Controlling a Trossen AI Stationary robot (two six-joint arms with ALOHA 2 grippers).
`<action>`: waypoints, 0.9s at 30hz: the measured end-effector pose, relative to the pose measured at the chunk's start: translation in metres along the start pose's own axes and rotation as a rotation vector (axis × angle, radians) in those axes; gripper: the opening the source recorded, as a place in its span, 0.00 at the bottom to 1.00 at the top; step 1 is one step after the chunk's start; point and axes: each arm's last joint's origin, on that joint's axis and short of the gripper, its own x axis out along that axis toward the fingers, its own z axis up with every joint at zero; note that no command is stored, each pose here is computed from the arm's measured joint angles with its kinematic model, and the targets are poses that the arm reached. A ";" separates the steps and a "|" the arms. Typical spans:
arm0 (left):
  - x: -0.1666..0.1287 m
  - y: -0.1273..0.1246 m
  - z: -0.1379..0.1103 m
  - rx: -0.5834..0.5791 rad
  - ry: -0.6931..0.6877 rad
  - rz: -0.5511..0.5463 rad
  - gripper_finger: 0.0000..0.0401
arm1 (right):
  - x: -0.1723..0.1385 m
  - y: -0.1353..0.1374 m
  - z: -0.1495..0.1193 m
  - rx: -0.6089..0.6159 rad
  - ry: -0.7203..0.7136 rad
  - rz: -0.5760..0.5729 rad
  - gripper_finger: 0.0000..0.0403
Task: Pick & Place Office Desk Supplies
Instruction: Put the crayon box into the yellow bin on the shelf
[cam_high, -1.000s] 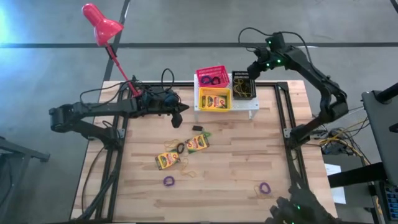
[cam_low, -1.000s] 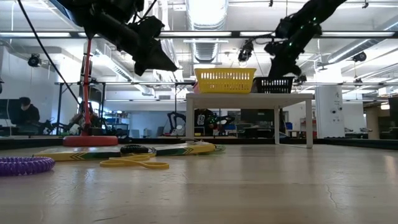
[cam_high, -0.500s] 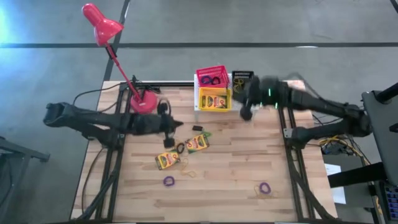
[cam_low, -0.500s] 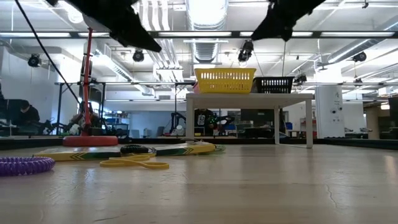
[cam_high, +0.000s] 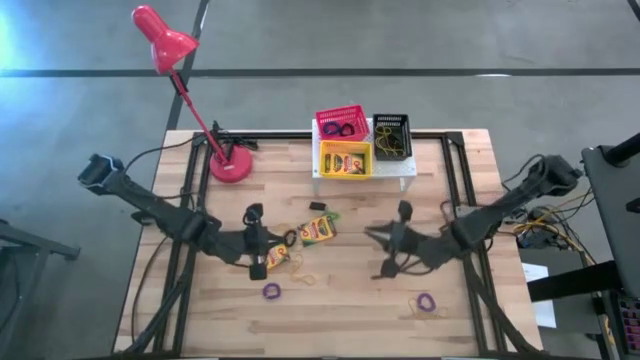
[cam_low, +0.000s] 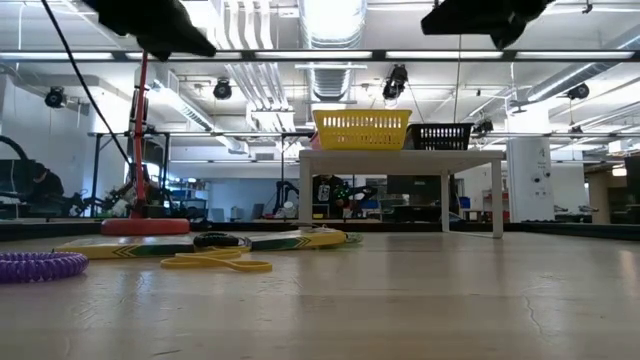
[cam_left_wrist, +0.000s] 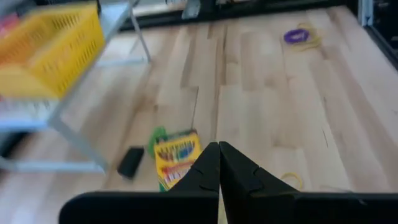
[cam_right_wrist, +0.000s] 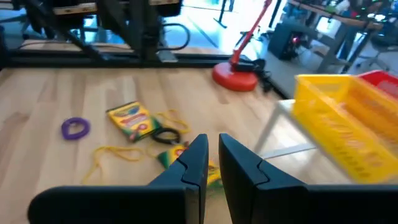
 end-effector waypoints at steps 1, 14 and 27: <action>0.002 0.000 -0.005 -0.021 0.011 0.001 0.01 | 0.004 0.006 -0.004 -0.004 0.003 0.006 0.08; 0.022 0.008 -0.070 -0.152 -0.035 0.019 0.01 | 0.068 0.022 -0.049 0.250 0.139 -0.045 0.08; 0.035 0.031 -0.078 -0.178 -0.019 0.026 0.01 | 0.124 -0.017 -0.081 0.531 0.426 0.088 0.34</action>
